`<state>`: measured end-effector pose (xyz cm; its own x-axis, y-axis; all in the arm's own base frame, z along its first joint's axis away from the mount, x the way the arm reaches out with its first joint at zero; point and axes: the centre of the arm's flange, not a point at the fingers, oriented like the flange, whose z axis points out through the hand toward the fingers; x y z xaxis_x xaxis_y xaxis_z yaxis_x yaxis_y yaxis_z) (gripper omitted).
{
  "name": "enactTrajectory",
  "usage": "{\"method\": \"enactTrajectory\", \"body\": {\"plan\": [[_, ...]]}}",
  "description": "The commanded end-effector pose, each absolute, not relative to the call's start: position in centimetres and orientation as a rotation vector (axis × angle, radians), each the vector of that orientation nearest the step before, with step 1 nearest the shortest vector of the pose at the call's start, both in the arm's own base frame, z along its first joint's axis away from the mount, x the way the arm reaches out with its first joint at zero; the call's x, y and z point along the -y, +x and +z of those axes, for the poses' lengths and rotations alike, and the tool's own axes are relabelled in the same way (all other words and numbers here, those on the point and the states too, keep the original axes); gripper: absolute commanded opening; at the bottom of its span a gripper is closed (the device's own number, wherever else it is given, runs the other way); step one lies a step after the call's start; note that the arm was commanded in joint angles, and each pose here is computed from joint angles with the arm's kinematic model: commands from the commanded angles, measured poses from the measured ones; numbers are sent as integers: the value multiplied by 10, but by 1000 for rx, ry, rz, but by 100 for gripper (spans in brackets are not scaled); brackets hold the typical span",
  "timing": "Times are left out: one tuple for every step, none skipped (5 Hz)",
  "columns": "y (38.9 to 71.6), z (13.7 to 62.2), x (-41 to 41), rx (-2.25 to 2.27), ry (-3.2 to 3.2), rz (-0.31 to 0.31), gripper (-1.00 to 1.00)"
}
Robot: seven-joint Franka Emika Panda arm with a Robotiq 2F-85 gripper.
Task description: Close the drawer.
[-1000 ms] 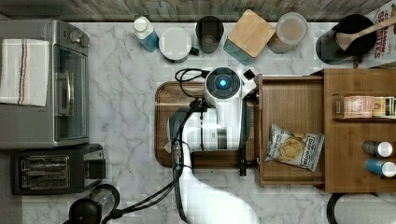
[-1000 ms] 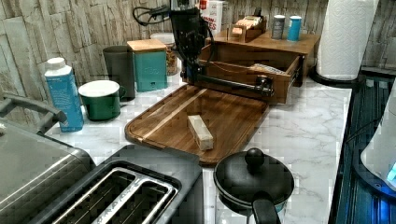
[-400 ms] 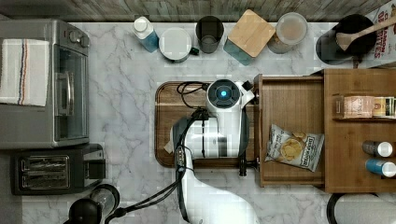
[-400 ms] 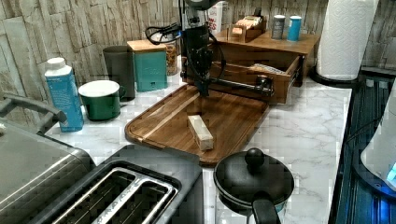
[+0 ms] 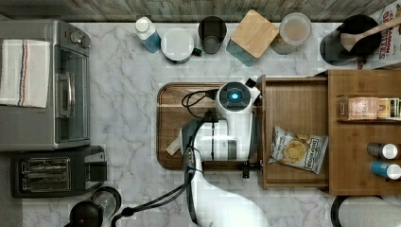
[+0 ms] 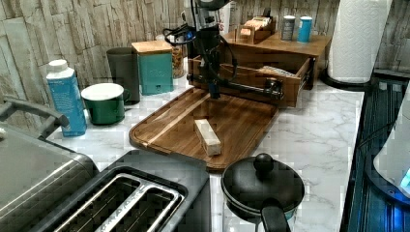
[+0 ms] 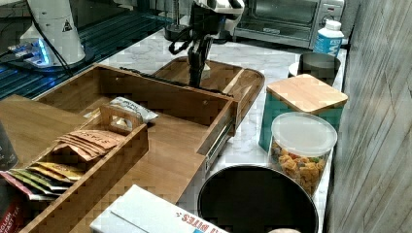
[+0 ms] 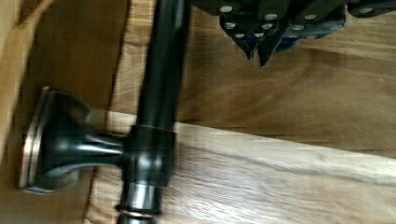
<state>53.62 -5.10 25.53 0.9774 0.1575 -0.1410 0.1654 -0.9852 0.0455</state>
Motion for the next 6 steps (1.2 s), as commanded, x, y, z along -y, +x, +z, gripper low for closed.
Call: {"method": "enactTrajectory", "body": {"plan": [[534, 298, 254, -12, 3144, -115, -100], [530, 313, 333, 164, 3161, -121, -100], [513, 325, 395, 157, 3093, -7, -100], [502, 341, 434, 138, 3005, -9, -100], [499, 363, 441, 147, 2900, -52, -100], [487, 356, 422, 131, 2889, 57, -100]]}}
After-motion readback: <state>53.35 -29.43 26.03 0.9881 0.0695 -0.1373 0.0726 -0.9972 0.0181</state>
